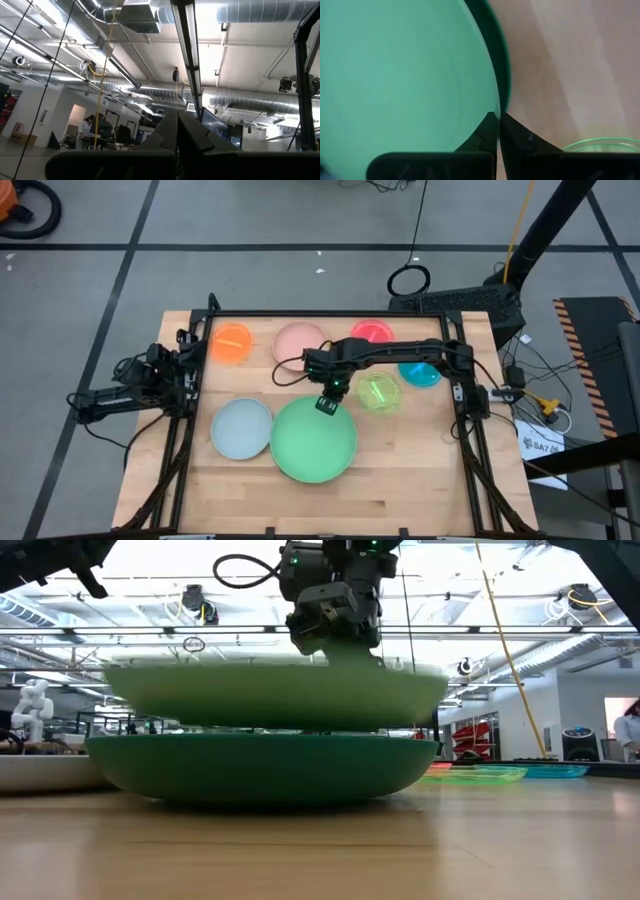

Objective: Stack plastic plates
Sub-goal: Stack the large light green plate on the large green plate, then stack the large pink plate on the large light green plate

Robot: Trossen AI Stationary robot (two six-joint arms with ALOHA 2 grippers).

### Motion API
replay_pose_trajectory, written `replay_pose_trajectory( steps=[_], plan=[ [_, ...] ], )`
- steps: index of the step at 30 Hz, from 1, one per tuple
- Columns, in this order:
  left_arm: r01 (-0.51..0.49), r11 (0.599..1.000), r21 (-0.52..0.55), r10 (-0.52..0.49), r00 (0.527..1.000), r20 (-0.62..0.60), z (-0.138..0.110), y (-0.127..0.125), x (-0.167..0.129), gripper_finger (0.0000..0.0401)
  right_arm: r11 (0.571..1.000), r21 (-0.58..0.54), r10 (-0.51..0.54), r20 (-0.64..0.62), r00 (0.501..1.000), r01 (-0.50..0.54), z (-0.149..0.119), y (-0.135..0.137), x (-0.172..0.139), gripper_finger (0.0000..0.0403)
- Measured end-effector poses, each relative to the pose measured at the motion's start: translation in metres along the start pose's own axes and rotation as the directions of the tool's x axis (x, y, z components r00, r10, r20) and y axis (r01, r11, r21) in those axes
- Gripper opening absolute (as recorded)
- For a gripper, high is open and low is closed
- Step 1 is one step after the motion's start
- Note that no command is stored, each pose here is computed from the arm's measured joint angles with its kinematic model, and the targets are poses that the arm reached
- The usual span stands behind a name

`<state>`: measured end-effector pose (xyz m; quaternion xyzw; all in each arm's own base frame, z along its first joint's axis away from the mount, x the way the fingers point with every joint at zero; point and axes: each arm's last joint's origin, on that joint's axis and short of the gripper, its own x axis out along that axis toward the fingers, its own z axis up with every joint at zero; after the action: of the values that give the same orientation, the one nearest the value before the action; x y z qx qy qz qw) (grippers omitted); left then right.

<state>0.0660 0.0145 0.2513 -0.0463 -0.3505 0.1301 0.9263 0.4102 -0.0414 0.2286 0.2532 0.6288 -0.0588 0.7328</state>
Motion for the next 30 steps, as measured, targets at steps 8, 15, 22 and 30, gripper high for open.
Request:
replay_pose_trajectory(
  steps=[8, 15, 22, 30],
  plan=[
    [0.0, 1.0, -0.002, 0.0, 1.0, -0.001, -0.0001, 0.0, 0.0, 0.0005, 1.0, -0.006, -0.02, 0.008, 1.0, 0.02, 0.0, 0.0002, 0.0001, 0.0005],
    [0.0, 1.0, -0.003, 0.0, 1.0, -0.001, 0.0, 0.0, 0.0, 0.0005, 1.0, -0.006, -0.018, 0.016, 1.0, 0.018, 0.0007, 0.0007, 0.0001, 0.0007],
    [0.0, 1.0, -0.003, 0.0, 1.0, -0.001, -0.0001, 0.0, 0.0, 0.0005, 1.0, -0.013, -0.006, 0.046, 0.999, 0.007, 0.0036, 0.0018, 0.0001, 0.0046],
    [0.0, 1.0, -0.002, 0.0, 1.0, -0.001, 0.0, 0.0, 0.0, 0.0005, 1.0, -0.014, -0.004, 0.053, 0.999, 0.004, 0.0044, 0.0015, 0.0, 0.0113]
  ],
)
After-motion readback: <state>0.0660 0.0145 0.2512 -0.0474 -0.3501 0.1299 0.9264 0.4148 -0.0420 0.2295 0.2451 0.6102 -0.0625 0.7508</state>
